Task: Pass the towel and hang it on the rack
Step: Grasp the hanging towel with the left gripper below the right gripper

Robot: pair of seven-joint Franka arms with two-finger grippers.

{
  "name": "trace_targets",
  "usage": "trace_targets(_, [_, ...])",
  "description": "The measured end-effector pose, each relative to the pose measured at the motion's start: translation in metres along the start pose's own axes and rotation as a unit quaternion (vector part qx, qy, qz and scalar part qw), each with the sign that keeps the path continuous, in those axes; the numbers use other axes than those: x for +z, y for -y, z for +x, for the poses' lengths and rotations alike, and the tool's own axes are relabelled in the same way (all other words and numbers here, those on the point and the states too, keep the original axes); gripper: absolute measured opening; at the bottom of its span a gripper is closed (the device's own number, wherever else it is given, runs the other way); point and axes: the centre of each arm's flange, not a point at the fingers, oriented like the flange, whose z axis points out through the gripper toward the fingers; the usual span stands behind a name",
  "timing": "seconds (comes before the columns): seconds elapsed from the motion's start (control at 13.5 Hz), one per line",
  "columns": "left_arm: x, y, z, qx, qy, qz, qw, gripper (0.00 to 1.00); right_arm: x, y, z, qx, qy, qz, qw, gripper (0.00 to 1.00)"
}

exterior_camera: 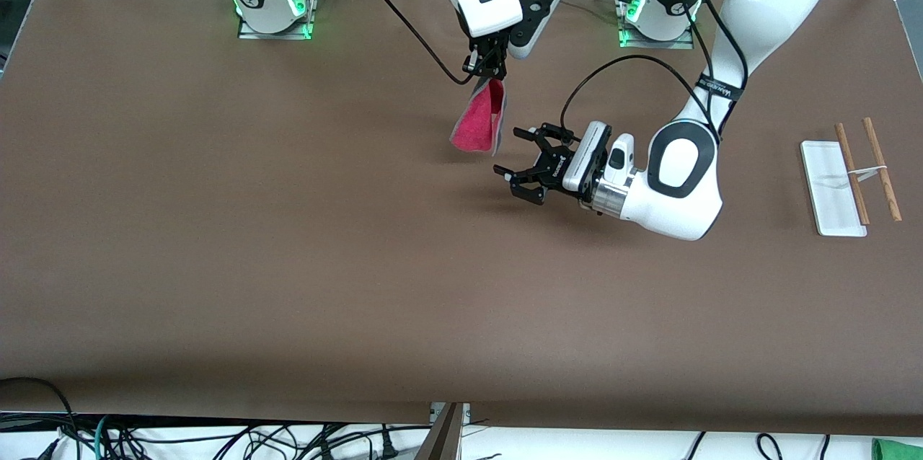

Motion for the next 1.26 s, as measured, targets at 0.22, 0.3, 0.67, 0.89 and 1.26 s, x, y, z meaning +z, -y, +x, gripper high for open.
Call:
trace_targets(0.22, [0.005, -0.006, -0.009, 0.002, -0.011, -0.014, 1.000, 0.90, 0.000, 0.001, 0.000, -0.001, -0.001, 0.000, 1.000, 0.02])
trace_targets(0.3, [0.008, -0.009, -0.015, 0.003, -0.013, -0.016, 1.000, 0.90, 0.000, 0.002, 0.000, -0.001, -0.001, 0.000, 1.000, 0.02])
trace_targets(0.67, [0.014, -0.017, -0.030, 0.024, -0.018, -0.020, 0.999, 0.56, 0.002, 0.001, 0.002, 0.012, -0.006, 0.002, 1.000, 0.02])
trace_targets(0.89, [0.016, -0.018, -0.031, 0.028, -0.028, -0.015, 0.999, 0.23, 0.002, 0.000, 0.003, 0.024, -0.011, 0.002, 1.000, 0.02])
trace_targets(1.26, [0.007, -0.016, -0.024, 0.037, -0.028, -0.007, 0.999, 0.01, 0.001, -0.001, 0.006, 0.027, -0.022, 0.002, 0.999, 0.02])
